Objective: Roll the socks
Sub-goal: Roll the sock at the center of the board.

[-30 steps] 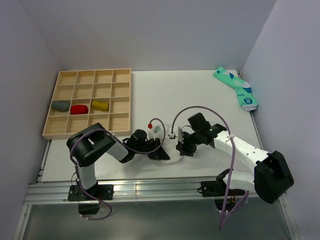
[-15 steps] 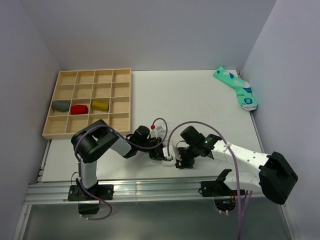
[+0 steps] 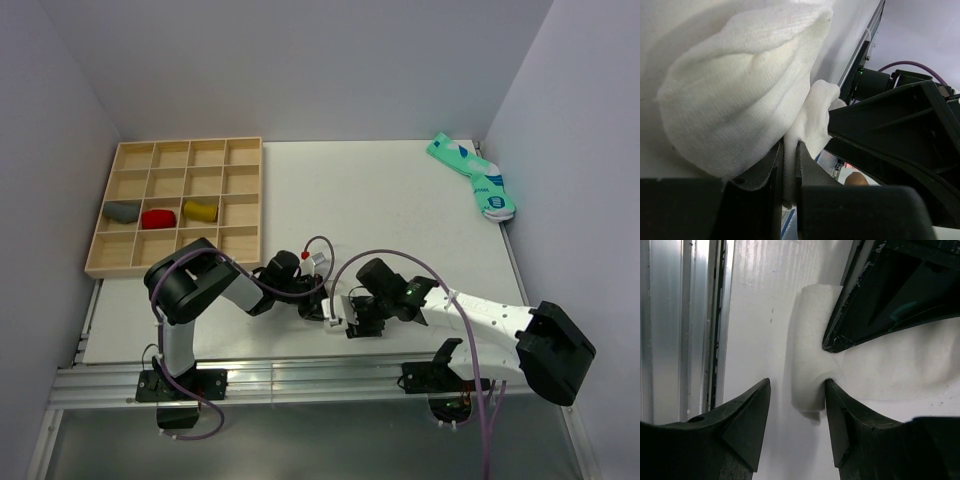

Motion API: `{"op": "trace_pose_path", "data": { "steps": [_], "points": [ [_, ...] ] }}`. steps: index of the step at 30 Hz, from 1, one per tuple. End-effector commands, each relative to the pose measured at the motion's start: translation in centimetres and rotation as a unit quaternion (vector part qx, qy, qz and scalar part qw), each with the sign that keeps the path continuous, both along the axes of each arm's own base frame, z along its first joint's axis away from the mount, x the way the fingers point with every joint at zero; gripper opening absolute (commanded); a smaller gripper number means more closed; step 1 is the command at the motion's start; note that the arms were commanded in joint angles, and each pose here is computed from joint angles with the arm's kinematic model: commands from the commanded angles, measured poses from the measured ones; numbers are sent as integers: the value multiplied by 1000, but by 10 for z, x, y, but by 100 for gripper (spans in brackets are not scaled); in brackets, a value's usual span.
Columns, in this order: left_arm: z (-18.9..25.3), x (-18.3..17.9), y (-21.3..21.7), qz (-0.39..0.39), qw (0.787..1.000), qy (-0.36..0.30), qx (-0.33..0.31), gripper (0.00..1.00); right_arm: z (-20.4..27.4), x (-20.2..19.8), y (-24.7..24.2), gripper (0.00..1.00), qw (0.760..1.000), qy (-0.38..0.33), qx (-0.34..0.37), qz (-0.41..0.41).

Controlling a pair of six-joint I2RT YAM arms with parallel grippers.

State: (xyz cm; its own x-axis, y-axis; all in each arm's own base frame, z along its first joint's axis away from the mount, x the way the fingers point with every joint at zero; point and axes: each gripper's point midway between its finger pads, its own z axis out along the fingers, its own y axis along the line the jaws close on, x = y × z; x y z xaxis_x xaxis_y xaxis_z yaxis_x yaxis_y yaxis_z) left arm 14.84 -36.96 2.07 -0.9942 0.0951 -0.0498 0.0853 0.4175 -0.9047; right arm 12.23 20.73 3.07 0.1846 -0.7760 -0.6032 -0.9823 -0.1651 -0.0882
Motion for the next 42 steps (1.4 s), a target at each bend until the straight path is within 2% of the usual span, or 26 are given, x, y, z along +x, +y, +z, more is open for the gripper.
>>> {"op": "trace_pose_path", "data": {
  "steps": [1,8,11,13,15,17,19,22,25,30,33,37,41,42],
  "points": [
    [-41,-19,22,0,996,49,74,1,-1,11,10,55,1000,-20,12,-12],
    [-34,-19,21,-1,997,48,61,0,-4,14,14,49,1000,-7,0,-18],
    [-29,-19,18,-3,998,45,50,0,-6,11,14,42,1000,13,-12,-19],
    [-27,-16,18,3,998,36,49,1,-9,9,13,29,999,25,-22,-20],
    [-21,-11,19,14,999,23,45,5,-9,8,13,22,999,31,-24,-26],
    [-12,-4,20,29,999,-4,40,12,-10,6,11,20,998,40,-28,-32],
    [-1,7,23,46,998,-35,39,19,-11,5,9,19,998,46,-32,-37],
    [2,22,32,79,992,-71,62,25,-12,2,7,19,996,63,-40,-44],
    [22,38,38,114,985,-114,55,31,-12,2,6,19,994,81,-47,-51],
    [22,56,61,177,966,-156,104,33,-21,-1,-1,19,988,122,-75,-62],
    [38,61,75,212,954,-189,94,33,-20,1,1,19,983,149,-86,-66],
    [39,57,94,234,941,-229,88,31,-16,6,1,19,974,193,-98,-69],
    [46,54,102,232,929,-279,74,30,-16,15,0,19,961,240,-118,-73],
    [46,55,104,227,923,-301,80,31,-14,9,-4,19,952,270,-130,-70]
  ]
}}
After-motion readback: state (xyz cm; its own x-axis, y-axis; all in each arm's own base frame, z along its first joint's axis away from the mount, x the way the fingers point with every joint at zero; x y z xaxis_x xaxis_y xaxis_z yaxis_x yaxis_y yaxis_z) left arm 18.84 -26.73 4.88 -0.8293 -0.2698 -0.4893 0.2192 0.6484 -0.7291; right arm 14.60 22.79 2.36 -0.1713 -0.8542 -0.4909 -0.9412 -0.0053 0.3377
